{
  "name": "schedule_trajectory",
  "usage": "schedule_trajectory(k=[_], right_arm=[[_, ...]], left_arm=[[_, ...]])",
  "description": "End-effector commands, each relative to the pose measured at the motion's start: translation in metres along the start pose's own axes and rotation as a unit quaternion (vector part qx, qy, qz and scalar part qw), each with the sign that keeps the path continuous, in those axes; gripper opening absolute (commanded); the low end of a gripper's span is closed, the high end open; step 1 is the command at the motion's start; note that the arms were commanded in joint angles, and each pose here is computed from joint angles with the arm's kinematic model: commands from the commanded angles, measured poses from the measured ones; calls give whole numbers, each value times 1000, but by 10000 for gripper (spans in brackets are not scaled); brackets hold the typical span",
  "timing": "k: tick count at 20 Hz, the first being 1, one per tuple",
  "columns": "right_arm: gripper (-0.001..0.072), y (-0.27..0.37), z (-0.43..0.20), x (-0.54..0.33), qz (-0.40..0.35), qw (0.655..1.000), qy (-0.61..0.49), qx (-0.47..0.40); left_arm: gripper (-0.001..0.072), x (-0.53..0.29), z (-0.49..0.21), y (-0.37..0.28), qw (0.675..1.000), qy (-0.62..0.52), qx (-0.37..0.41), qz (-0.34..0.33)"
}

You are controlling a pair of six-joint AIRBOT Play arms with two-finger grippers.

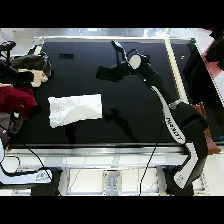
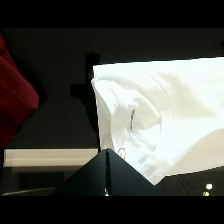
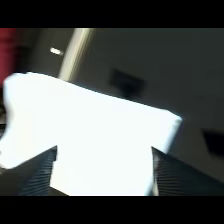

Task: Fold the shirts.

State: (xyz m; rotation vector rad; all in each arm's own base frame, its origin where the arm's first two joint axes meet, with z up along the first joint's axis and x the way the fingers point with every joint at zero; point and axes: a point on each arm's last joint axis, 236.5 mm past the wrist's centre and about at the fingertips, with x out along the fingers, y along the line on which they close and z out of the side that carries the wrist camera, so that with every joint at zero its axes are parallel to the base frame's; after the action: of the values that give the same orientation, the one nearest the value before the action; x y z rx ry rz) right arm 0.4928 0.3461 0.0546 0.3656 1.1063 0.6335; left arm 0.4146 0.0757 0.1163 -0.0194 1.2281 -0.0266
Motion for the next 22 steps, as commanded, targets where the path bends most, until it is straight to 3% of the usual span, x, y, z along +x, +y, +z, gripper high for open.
schedule_trajectory(k=[1, 7, 17, 18, 21, 22], right_arm=[[685, -74, -34, 25, -56, 991, 56, 107], [685, -38, -80, 90, 96, 948, 144, 268], [680, 13, -133, 140, 162, 923, 205, 284], [612, 29, -133, 140, 187, 921, 203, 274], [56, 68, -115, 127, 255, 918, 186, 238], [18, 72, -102, 120, 264, 924, 171, 218]], left_arm=[[9, 0, 1, 0, 1000, -3, -2, 0], [9, 0, 1, 0, 1000, -3, -2, -1], [9, 0, 1, 0, 1000, -3, -2, -1], [9, 0, 1, 0, 1000, -3, -2, -1], [9, 0, 1, 0, 1000, -3, -1, -1], [9, 0, 1, 0, 1000, -3, -1, -1]])
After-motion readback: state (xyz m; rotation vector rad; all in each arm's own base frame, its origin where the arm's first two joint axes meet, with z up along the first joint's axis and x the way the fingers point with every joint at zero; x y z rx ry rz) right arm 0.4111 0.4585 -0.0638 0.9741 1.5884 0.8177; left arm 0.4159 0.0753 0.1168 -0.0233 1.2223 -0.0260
